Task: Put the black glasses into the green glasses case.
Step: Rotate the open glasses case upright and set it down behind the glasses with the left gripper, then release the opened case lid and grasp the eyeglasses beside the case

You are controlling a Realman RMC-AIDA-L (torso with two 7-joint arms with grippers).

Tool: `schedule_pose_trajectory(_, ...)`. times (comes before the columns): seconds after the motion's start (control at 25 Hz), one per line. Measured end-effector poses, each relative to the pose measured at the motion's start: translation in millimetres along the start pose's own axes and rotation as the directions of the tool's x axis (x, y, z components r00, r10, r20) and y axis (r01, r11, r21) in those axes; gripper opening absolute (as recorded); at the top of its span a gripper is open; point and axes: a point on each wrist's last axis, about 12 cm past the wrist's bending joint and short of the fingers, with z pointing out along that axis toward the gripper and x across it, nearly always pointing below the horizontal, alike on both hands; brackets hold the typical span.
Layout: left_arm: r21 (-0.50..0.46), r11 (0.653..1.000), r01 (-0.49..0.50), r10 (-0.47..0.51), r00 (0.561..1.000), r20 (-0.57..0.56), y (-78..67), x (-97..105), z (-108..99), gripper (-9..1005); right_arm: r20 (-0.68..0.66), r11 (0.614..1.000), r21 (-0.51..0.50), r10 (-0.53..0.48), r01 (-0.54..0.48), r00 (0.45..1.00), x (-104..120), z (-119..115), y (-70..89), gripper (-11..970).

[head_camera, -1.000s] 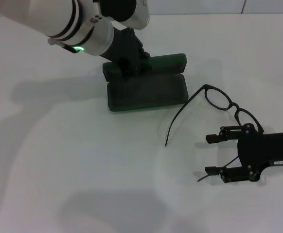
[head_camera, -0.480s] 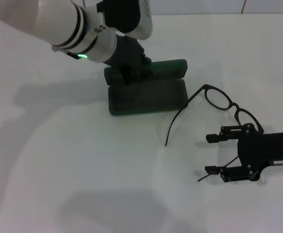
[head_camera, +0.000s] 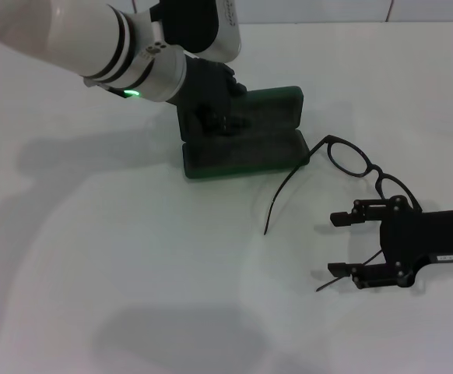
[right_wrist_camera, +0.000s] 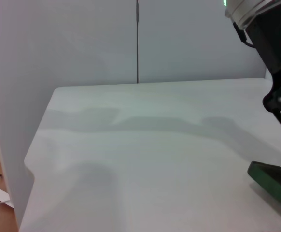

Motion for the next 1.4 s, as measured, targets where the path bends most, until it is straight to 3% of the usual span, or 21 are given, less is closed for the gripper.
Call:
schedule_pose_trajectory(0.12, 0.001, 1.000, 0.006, -0.006, 1.000, 0.004, 0.1, 1, -1, 454, 0.002, 1.000, 0.001, 0.000, 0.000, 1.000, 0, 0, 0.0, 697)
schedule_pose_trajectory(0.32, 0.010, 0.999, 0.036, -0.036, 0.999, 0.019, -0.2, 5, -3, 561, 0.003, 1.000, 0.002, 0.001, -0.001, 1.000, 0, 0, 0.0, 696)
schedule_pose_trajectory(0.52, 0.032, 0.996, 0.079, -0.081, 0.995, 0.052, -1.8, 8, -7, 568, 0.003, 1.000, 0.002, 0.001, -0.001, 1.000, 0, 0, -0.1, 696)
schedule_pose_trajectory(0.6, 0.047, 0.990, 0.136, -0.140, 0.986, 0.095, 0.3, 10, -13, 571, 0.003, 1.000, 0.002, 0.002, -0.002, 1.000, 0, 0, 0.0, 696)
schedule_pose_trajectory(0.72, 0.055, 0.963, 0.264, -0.269, 0.948, 0.168, 4.9, 25, -25, 575, 0.004, 1.000, 0.000, 0.004, -0.004, 1.000, -1, 0, -0.5, 696)
schedule_pose_trajectory(0.92, 0.094, 0.870, 0.484, -0.490, 0.828, 0.274, 4.7, 67, -46, 576, 0.009, 1.000, 0.002, 0.009, -0.009, 1.000, -1, -2, -0.3, 696)
schedule_pose_trajectory(1.04, 0.160, 0.798, 0.581, -0.597, 0.729, 0.334, -6.6, 99, -58, 575, 0.011, 1.000, 0.004, 0.011, -0.011, 1.000, -1, -2, -0.4, 696)
schedule_pose_trajectory(1.12, 0.202, 0.780, 0.592, -0.618, 0.681, 0.392, -20.5, 119, -67, 575, 0.012, 1.000, 0.006, 0.012, -0.012, 1.000, -1, -2, -0.3, 696)
schedule_pose_trajectory(1.24, 0.195, 0.792, 0.579, -0.586, 0.631, 0.507, -46.1, 146, -83, 575, 0.014, 1.000, 0.008, 0.015, -0.015, 1.000, 0, -3, -0.2, 695)
schedule_pose_trajectory(1.4, 0.136, 0.820, 0.556, -0.527, 0.641, 0.558, -83.4, 173, -98, 576, 0.018, 0.999, 0.015, 0.029, -0.029, 0.999, 1, -5, 0.3, 695)
